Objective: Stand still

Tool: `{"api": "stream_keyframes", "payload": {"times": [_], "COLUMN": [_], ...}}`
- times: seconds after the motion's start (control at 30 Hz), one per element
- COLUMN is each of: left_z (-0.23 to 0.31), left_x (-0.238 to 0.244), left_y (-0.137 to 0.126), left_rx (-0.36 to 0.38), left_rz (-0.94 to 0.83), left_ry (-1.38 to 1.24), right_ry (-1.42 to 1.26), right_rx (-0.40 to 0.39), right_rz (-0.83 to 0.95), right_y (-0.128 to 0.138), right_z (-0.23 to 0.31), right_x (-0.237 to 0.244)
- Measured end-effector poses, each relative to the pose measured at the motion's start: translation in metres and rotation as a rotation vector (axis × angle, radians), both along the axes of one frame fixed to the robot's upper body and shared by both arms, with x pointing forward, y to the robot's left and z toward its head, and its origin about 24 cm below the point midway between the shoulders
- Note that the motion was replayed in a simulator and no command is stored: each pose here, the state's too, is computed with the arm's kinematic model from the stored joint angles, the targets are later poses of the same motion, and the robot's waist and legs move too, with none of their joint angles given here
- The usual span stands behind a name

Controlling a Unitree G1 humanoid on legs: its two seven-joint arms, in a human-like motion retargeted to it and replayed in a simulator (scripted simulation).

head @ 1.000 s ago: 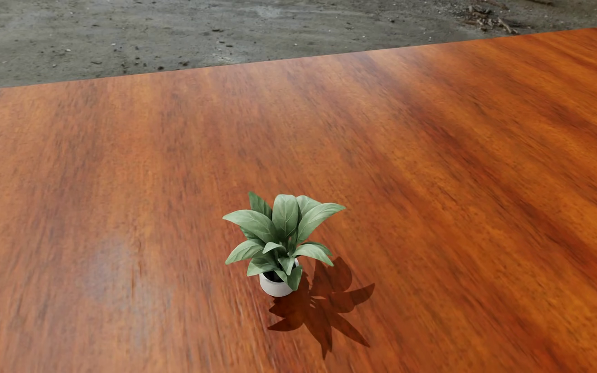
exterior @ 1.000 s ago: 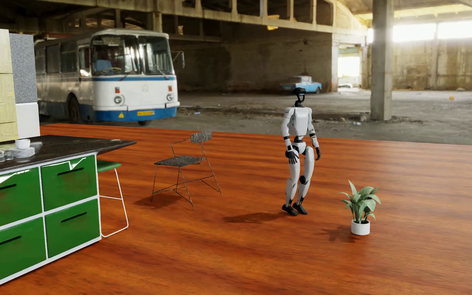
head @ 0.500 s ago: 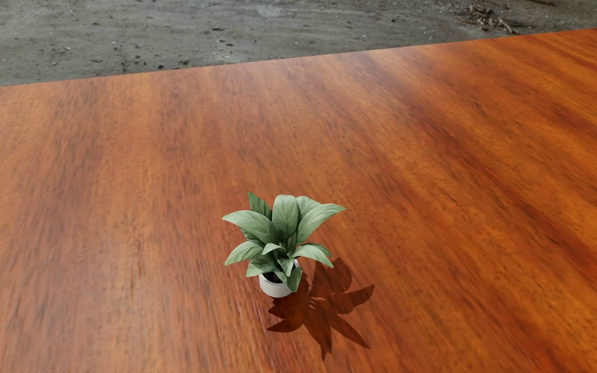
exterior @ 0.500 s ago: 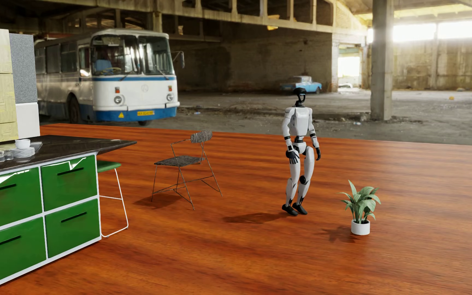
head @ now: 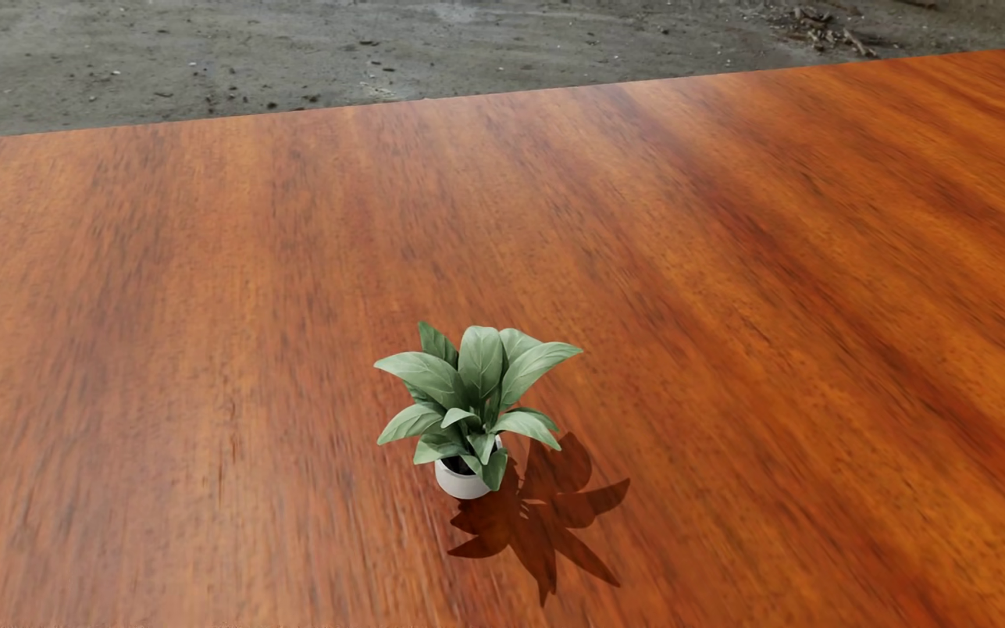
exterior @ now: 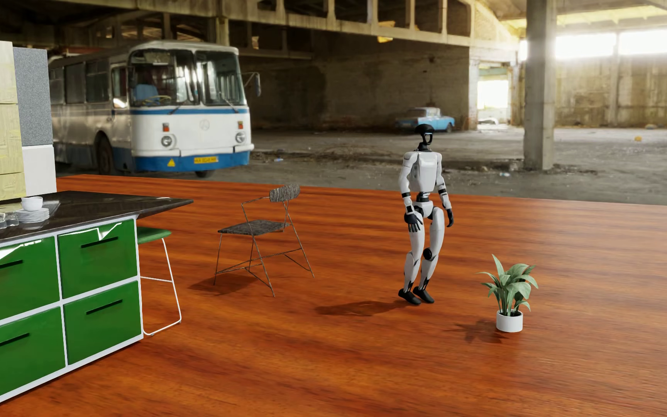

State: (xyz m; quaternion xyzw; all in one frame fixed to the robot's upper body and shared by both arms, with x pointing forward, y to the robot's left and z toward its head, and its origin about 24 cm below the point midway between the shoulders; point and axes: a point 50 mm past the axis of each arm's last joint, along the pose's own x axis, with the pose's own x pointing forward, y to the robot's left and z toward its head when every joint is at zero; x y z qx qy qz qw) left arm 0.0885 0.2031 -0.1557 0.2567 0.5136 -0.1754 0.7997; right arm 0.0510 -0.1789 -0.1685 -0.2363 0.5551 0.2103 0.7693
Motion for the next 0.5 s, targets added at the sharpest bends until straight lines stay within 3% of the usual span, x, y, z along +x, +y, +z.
{"api": "stream_keyframes", "payload": {"times": [0.5], "left_z": [-0.0002], "left_x": [-0.0001], "left_y": [-0.0014], "left_rx": [-0.001], "left_rz": [-0.014], "left_ry": [0.002], "right_ry": [-0.012], "right_rx": [-0.001], "right_rz": [0.030], "right_y": [0.0018], "right_z": [0.0005], "right_x": [0.0071]}}
